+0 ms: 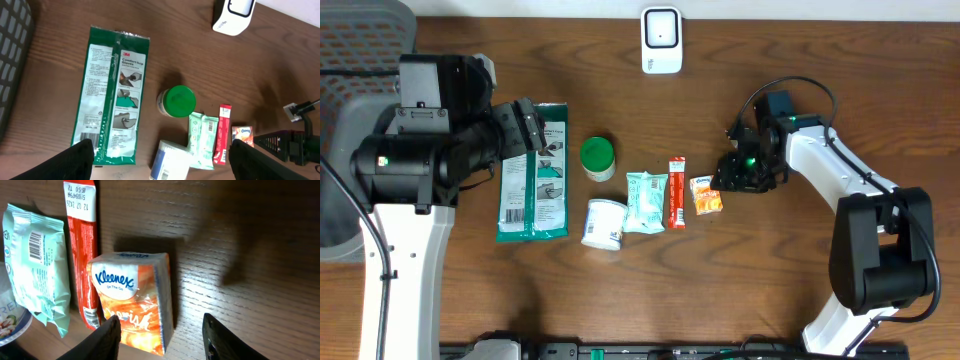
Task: Scan the item barcode
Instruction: 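Grasp the orange Kleenex tissue pack with the right gripper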
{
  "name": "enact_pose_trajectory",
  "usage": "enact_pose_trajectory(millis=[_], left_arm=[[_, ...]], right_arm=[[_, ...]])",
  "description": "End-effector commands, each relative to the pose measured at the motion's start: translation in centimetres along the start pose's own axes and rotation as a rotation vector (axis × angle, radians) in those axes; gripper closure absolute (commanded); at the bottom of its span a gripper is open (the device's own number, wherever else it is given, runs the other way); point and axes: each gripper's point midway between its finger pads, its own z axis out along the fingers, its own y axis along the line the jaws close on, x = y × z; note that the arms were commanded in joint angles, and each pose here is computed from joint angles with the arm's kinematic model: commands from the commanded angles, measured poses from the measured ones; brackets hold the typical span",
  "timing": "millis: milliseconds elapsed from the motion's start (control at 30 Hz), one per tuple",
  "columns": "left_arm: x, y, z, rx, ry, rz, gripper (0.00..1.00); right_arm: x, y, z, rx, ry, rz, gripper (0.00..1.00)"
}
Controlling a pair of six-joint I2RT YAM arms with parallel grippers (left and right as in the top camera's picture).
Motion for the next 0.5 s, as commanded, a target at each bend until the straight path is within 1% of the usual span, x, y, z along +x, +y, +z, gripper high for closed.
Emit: enact_pose_trajectory(millis=[0,167,367,467], left_arm=[[0.1,0.1,0.0,-0.006,0.001,0.0,0.14],[0.1,0.1,0.0,-0.006,0.001,0.0,0.14],[0.1,0.1,0.0,-0.006,0.001,0.0,0.14],[0.1,0.1,0.0,-0.006,0.001,0.0,0.14]], right_arm=[[0.0,1.3,0.4,-0.007,0.006,-0.05,0.52],[0.5,1.2,1.8,0.038,0.022,-0.081,0.53],[1.3,-1.3,2.7,0.181,0.026,-0.093,0.61],[1.0,-0.7,2.4,0.144,0.016,-0.091,0.6]])
